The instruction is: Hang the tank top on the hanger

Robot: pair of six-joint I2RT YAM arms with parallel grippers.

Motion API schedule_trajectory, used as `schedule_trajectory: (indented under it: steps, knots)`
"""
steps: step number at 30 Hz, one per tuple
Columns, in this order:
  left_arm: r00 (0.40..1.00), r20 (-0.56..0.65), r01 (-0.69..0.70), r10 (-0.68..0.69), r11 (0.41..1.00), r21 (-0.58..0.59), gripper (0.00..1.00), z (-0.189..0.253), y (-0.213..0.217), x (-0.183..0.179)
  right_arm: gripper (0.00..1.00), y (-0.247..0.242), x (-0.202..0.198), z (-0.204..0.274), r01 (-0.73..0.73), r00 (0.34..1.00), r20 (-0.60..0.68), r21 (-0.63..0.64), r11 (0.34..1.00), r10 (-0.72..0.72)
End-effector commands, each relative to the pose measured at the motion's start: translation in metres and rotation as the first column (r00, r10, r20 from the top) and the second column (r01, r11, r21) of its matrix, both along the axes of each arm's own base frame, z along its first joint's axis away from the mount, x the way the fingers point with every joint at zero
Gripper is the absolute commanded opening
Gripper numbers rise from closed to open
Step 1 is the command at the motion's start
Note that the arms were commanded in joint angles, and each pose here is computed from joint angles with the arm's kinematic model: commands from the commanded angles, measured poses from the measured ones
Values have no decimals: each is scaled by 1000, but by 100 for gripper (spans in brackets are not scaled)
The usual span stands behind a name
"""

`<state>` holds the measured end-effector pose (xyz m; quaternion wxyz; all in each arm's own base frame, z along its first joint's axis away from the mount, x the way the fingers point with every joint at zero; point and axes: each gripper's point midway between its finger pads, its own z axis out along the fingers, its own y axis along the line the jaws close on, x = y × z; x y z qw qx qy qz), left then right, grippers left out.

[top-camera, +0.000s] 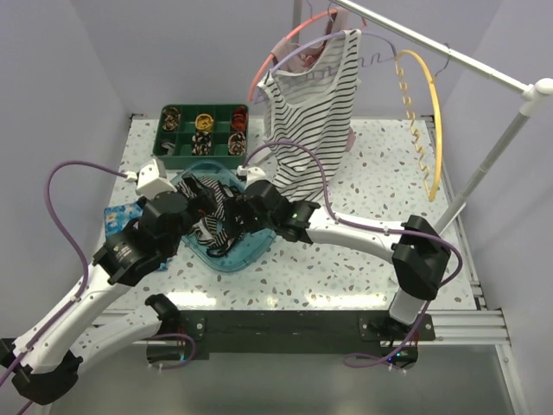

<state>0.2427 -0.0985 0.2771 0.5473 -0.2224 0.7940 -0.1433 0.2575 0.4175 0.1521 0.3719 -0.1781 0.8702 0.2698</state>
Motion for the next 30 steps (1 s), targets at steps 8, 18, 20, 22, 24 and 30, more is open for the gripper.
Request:
schedule_trajectory:
  steps: [8,18,20,22,24,30]
  knots:
    - [996,83,-36,42,997,-74,100,24,13,-7,93,48,55,-42,28,997,77,-128,991,-18]
    - [994,108,-3,12,996,-86,100,34,12,-11,47,90,94,-40,35,994,106,-117,993,-22]
    - [993,120,2,9,996,-89,100,39,13,-12,19,89,94,-28,39,993,117,-106,994,-26]
    - [991,135,8,4,996,-94,100,45,13,-13,4,82,95,-2,64,987,151,-80,995,-51]
    - [988,153,16,-1,996,-92,100,51,14,-13,0,73,91,32,74,982,180,-42,996,-65]
    - [972,235,40,-15,994,-103,100,77,14,-13,0,38,84,120,116,953,277,48,992,-125]
